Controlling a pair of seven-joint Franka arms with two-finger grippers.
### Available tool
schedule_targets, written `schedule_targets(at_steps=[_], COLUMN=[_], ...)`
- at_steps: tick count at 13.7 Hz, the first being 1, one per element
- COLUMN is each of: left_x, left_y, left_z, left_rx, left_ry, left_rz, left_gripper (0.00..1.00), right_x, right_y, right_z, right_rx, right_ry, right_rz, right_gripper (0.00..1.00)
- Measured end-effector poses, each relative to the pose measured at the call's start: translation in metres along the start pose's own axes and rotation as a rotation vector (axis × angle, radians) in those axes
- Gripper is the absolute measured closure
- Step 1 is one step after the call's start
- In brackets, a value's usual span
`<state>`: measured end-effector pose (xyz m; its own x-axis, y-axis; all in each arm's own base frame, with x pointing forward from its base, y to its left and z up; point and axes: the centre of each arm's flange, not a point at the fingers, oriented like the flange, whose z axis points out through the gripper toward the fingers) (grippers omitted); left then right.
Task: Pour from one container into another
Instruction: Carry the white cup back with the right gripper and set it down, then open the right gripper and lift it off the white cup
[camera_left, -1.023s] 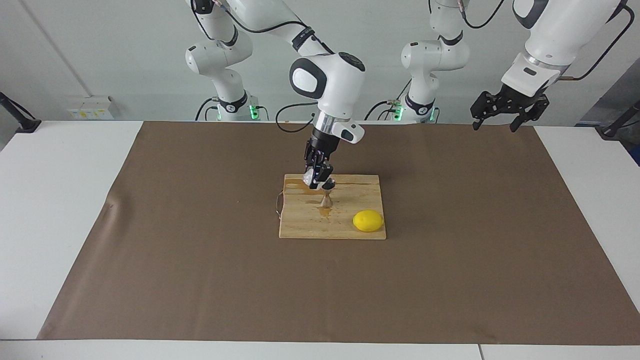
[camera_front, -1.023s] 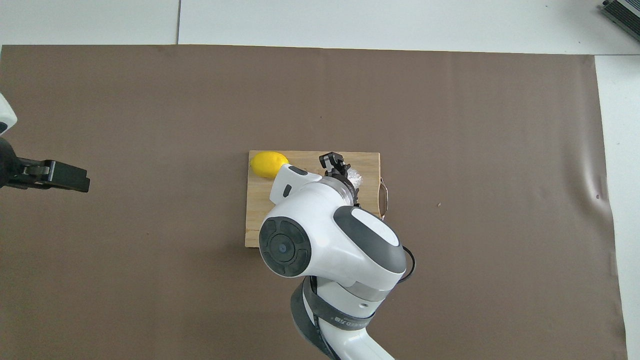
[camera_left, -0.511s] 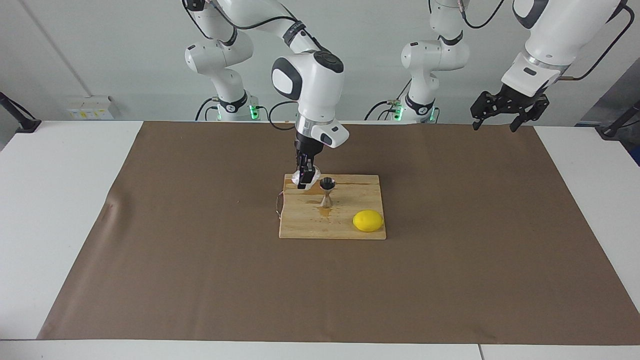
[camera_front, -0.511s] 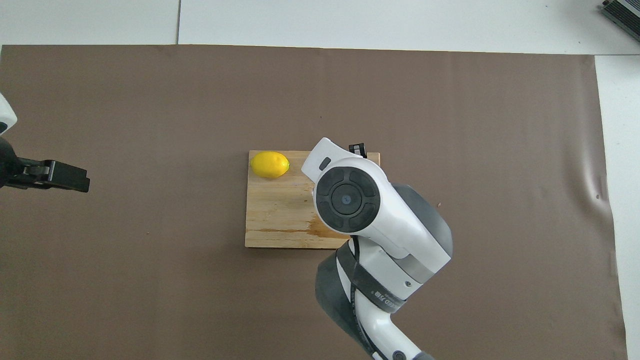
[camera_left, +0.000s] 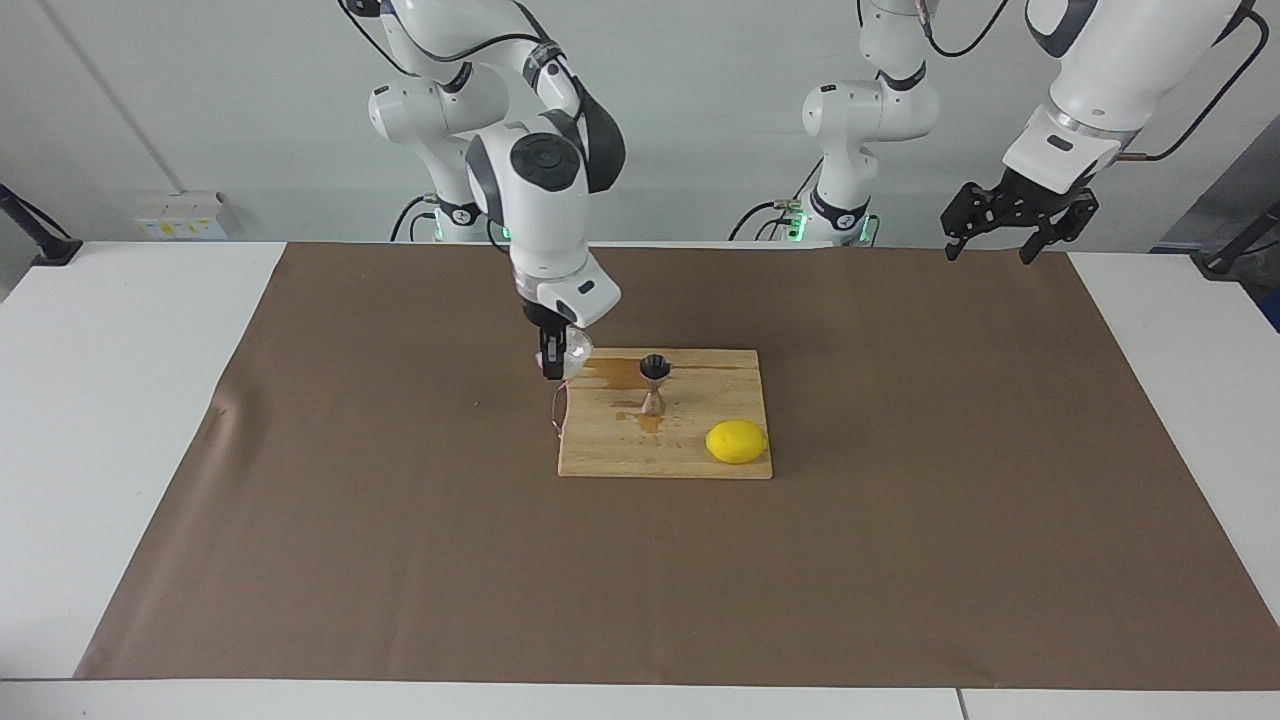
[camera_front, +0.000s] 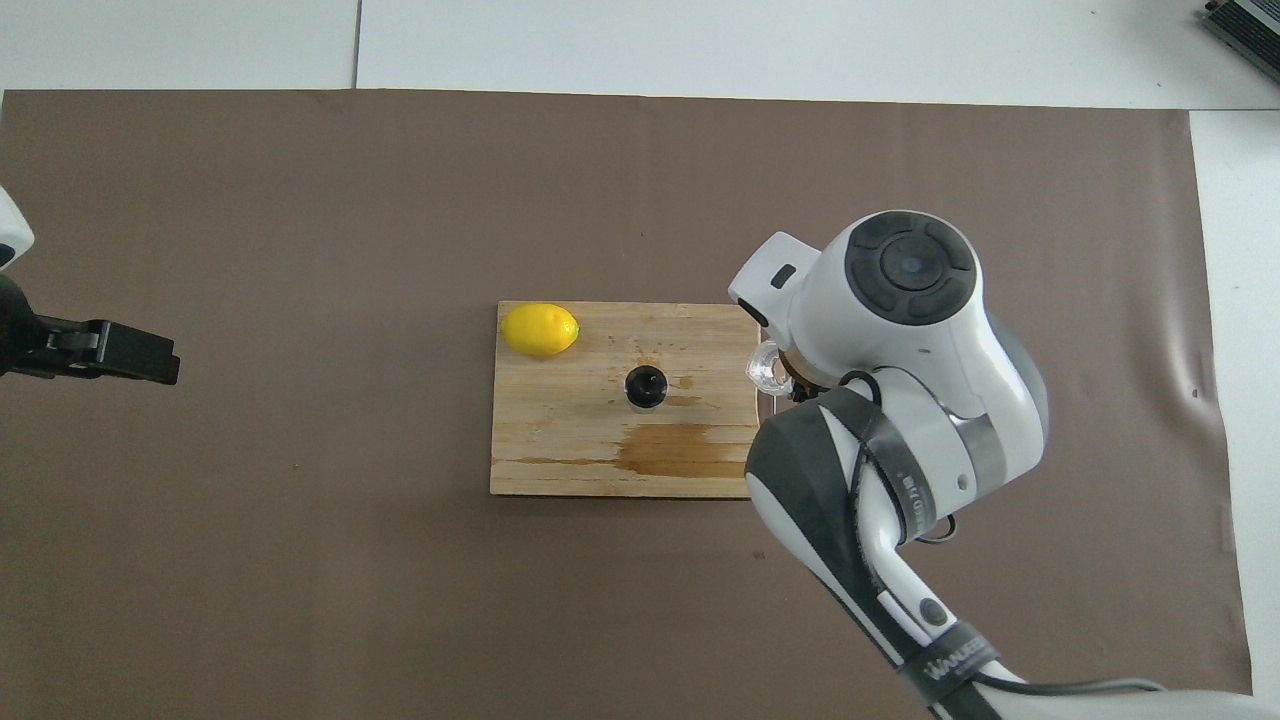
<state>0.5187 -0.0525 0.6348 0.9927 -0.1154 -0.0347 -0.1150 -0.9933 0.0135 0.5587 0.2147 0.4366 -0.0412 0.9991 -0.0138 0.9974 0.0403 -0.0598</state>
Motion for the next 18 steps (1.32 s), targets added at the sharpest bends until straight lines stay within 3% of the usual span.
schedule_targets(at_steps=[3,10,18], left_x=[0.000,0.000,0.000], left_y=[0.000,0.000,0.000], left_z=[0.000,0.000,0.000], left_rx=[0.000,0.000,0.000], left_ry=[0.000,0.000,0.000], left_rz=[0.000,0.000,0.000], left_gripper=[0.00,0.00,0.00], right_x=[-0.064,-0.163,-0.249], right_y=[0.005,-0.018,-0.055], right_z=[0.019,0.086,0.140], right_rx=[0.051,-0.041,-0.033], right_ry=[0.106,0.258,0.311], right_rz=[-0.009,-0.011,-0.026], right_gripper=[0.51,0.51,0.51])
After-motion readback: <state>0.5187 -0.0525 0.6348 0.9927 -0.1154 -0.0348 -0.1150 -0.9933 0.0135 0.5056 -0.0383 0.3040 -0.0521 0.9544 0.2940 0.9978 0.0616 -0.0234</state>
